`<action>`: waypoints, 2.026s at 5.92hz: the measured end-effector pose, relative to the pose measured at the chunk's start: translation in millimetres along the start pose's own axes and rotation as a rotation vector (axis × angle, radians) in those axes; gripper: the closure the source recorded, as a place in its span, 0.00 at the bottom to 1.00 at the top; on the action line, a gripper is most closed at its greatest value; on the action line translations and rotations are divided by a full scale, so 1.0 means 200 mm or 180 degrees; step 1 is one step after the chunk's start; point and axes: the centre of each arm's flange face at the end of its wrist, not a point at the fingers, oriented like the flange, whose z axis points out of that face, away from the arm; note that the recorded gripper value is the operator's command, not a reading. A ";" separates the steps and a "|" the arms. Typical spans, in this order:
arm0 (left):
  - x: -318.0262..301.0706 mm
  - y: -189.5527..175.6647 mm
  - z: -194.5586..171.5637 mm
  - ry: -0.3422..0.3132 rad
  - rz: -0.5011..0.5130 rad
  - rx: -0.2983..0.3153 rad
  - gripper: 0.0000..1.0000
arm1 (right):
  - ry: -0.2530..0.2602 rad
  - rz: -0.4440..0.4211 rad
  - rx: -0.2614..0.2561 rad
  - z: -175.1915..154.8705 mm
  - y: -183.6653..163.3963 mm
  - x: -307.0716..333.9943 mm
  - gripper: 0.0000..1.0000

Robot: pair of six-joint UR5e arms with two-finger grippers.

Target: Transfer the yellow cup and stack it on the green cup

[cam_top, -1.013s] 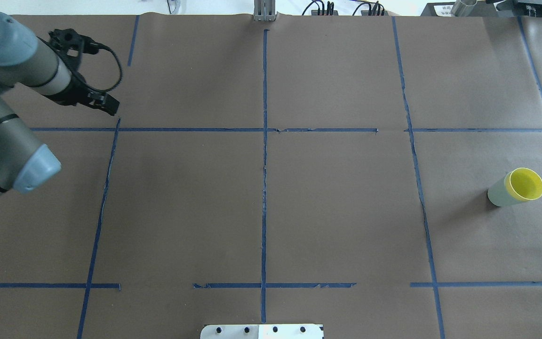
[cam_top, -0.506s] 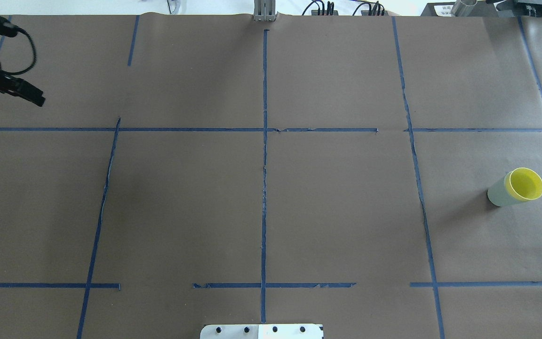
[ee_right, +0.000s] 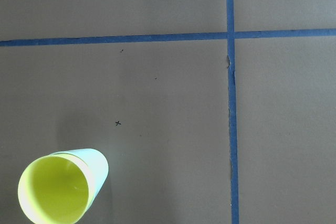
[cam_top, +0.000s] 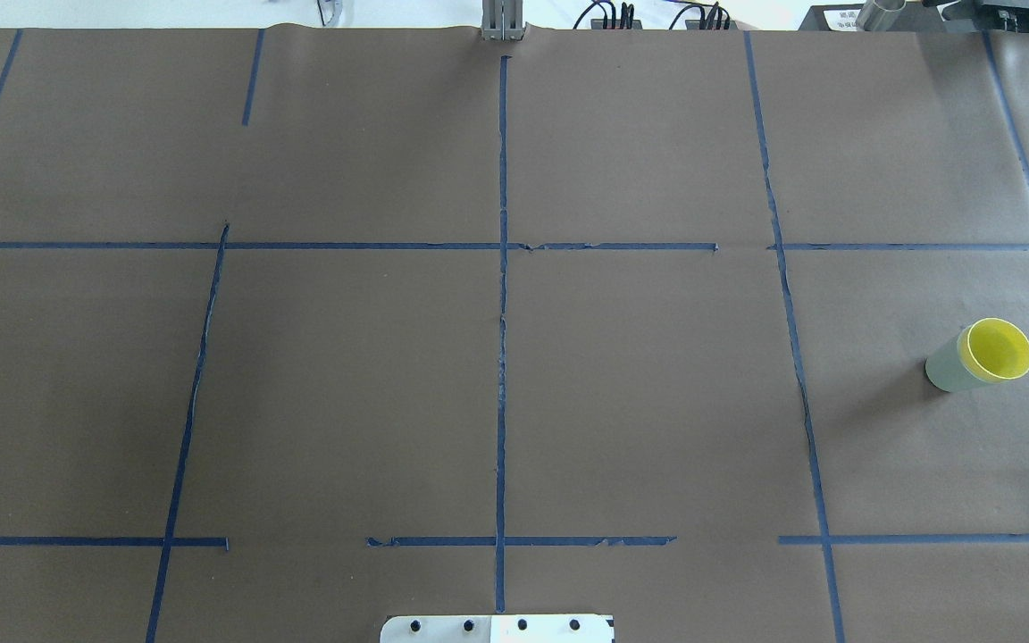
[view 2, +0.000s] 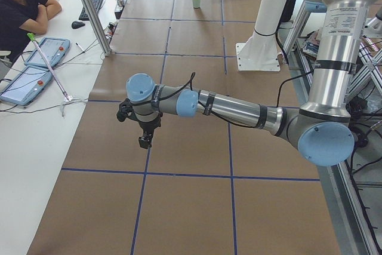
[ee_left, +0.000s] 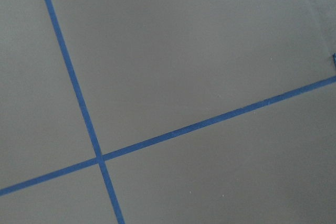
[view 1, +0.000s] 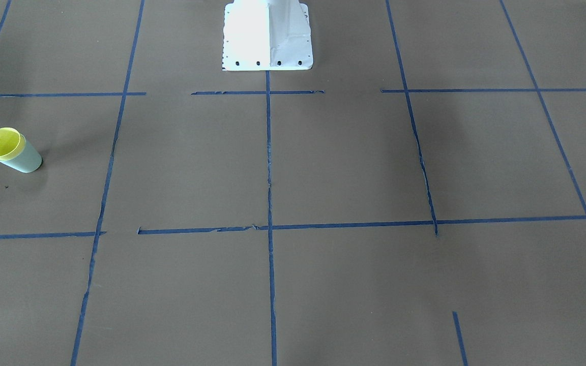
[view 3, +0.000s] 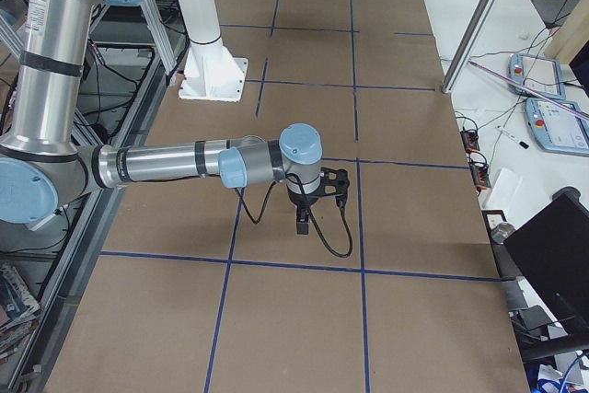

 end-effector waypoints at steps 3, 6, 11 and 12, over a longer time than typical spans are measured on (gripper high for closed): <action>-0.15 0.39 0.07 -0.0081 -0.0242 -0.0154 0.00 | -0.0020 -0.0087 0.0034 -0.05 0.04 -0.03 0.00; -0.18 0.60 0.13 -0.0089 -0.0335 -0.0248 0.00 | 0.0003 -0.0053 -0.0003 -0.04 0.11 0.00 0.00; -0.07 0.61 0.04 -0.0079 -0.0418 -0.0339 0.00 | 0.0163 -0.0184 -0.0083 0.01 0.15 0.05 0.00; -0.07 0.61 0.05 -0.0084 -0.0412 -0.0341 0.00 | 0.0183 -0.0242 -0.0117 0.01 0.15 0.05 0.00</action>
